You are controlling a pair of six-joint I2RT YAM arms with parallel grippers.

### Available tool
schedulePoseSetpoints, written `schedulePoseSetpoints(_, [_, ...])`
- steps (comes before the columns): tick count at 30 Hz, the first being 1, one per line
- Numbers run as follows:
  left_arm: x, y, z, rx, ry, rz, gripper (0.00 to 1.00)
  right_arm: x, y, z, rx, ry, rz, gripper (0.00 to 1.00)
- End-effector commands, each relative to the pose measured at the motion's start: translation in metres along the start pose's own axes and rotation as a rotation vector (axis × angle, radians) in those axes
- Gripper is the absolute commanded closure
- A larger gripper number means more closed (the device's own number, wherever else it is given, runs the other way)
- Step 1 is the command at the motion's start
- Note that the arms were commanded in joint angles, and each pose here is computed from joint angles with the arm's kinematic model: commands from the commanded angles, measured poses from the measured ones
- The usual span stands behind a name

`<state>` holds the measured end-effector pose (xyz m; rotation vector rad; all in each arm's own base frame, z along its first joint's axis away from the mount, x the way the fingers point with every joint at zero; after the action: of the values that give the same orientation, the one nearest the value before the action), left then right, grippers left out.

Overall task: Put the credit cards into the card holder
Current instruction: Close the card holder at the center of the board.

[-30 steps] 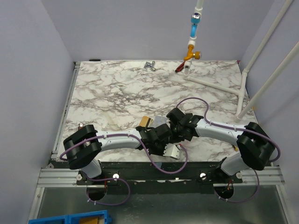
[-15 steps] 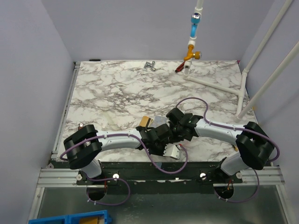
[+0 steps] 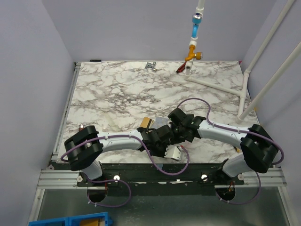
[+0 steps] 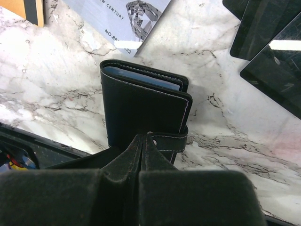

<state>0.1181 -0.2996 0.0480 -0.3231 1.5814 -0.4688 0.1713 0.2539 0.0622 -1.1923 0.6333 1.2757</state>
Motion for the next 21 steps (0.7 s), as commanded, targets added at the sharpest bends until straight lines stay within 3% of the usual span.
schedulePoseSetpoints(1, [0.001, 0.003, 0.0, 0.003, 0.003, 0.034, 0.92, -0.001, 0.006, 0.0, -0.006, -0.015, 0.028, 0.99])
schedulePoseSetpoints(21, [0.001, 0.005, -0.001, 0.001, 0.01, 0.044, 0.96, 0.009, 0.013, -0.006, 0.007, -0.003, 0.037, 0.99])
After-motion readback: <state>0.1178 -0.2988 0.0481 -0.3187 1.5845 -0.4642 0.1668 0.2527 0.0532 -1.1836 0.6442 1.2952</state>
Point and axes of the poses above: each gripper's point midway between its finger pads, its own x axis out along the fingers, its own z axis along the line the jaws close on, y = z × x, the point moved 2 cm from there along -x, back along the fingers, and after that the axes turned 13 degrees about -x, right-handed, at the moved point
